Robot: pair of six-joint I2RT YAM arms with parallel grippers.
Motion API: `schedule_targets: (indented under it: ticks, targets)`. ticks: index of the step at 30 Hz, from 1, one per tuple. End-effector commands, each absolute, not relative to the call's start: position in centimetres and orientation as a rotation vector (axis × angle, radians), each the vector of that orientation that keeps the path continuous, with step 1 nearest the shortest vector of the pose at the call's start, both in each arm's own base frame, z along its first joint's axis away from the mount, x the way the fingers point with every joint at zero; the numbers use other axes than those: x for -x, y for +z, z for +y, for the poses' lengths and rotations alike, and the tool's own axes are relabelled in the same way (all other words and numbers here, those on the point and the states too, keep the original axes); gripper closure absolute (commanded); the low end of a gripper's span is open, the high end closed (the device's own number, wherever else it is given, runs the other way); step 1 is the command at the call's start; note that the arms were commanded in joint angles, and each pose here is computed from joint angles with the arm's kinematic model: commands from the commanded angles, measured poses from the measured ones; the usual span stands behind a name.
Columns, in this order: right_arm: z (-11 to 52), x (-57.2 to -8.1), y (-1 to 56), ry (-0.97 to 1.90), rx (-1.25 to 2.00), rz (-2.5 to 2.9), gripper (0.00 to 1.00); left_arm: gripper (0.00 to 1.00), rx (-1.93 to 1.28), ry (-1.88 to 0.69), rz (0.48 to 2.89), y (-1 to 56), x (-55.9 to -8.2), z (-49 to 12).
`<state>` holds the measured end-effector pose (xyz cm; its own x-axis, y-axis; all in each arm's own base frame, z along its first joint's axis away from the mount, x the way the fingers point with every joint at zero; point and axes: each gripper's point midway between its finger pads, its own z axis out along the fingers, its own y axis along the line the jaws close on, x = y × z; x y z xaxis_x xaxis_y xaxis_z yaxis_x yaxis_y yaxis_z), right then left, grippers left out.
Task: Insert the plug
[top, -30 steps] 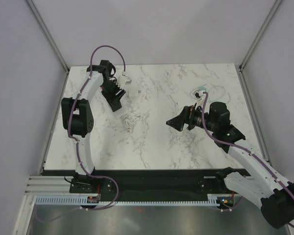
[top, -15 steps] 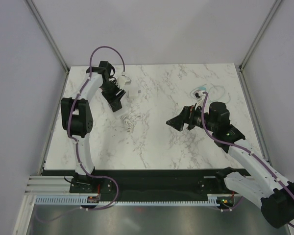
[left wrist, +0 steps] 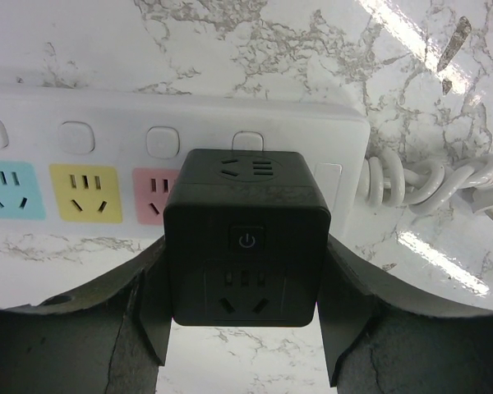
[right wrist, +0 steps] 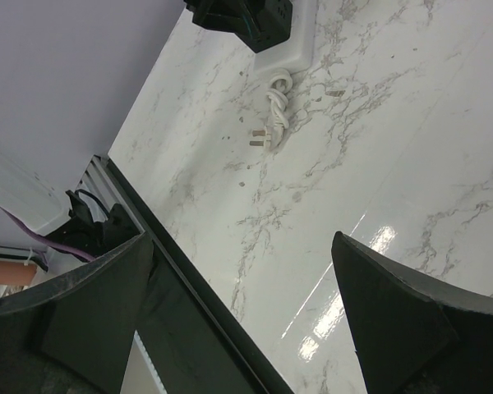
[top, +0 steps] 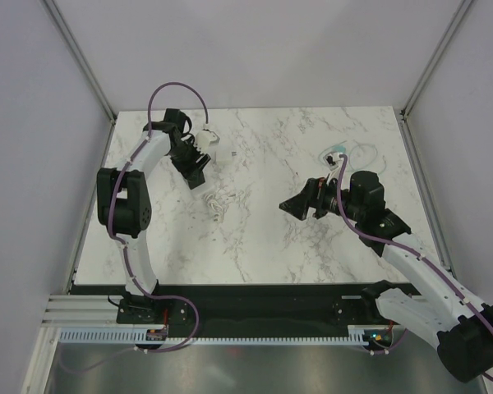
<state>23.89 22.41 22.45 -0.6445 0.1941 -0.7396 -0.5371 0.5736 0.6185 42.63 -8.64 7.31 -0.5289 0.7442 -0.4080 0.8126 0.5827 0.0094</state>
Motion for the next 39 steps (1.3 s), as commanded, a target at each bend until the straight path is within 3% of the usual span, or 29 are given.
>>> schedule_targets:
  ticks: [1, 4, 5, 6, 9, 11, 12, 13, 20, 23, 29, 36, 39]
  targets:
    - [22.4, -24.5, 24.8, 1.112, 0.287, 1.916, 0.02, 0.97, -1.233, -0.339, 2.573, 3.8, -40.6, -9.0]
    - [22.4, -24.6, 25.2, 1.111, 0.273, 1.913, 0.02, 0.80, -1.221, -0.342, 2.497, 6.6, -41.2, -9.9]
    - [22.3, -24.6, 25.2, 1.110, 0.270, 1.915, 0.02, 0.53, -1.225, -0.329, 2.464, 7.8, -41.3, -10.2]
    - [22.3, -24.6, 25.3, 1.104, 0.271, 1.912, 0.02, 0.46, -1.226, -0.322, 2.449, 8.5, -41.3, -10.4]
    - [21.7, -24.6, 25.1, 1.057, 0.263, 1.929, 0.02, 0.43, -1.218, -0.295, 2.397, 10.7, -41.4, -10.7]
    - [21.2, -24.7, 24.7, 1.026, 0.237, 1.951, 0.02, 0.32, -1.201, -0.276, 2.384, 11.7, -41.5, -10.8]
    - [21.1, -24.8, 25.0, 1.021, 0.232, 1.949, 0.02, 0.23, -1.202, -0.268, 2.362, 12.7, -41.4, -11.2]
    - [21.1, -24.7, 25.0, 1.021, 0.228, 1.958, 0.02, 0.00, -1.201, -0.266, 2.348, 13.2, -41.3, -11.4]
    - [20.9, -24.8, 25.1, 1.018, 0.172, 1.981, 0.02, 0.00, -1.142, -0.129, 2.273, 17.5, -41.3, -12.6]
    - [19.0, -26.7, 24.5, 0.876, 0.032, 2.021, 0.02, 0.00, -1.069, -0.006, 2.175, 22.1, -41.0, -14.0]
    - [15.3, -32.6, 21.8, 0.537, -0.153, 2.120, 0.02, 0.00, -1.053, -0.009, 1.857, 28.5, -36.2, -23.2]
    - [7.1, -40.8, 20.9, 0.112, -0.333, 2.136, 0.02, 0.00, -0.622, -0.384, 1.957, 31.3, -31.4, -25.7]
    - [4.6, -43.0, 19.9, 0.036, -0.371, 2.146, 0.04, 0.00, -0.686, -0.469, 1.968, 31.0, -28.9, -25.6]
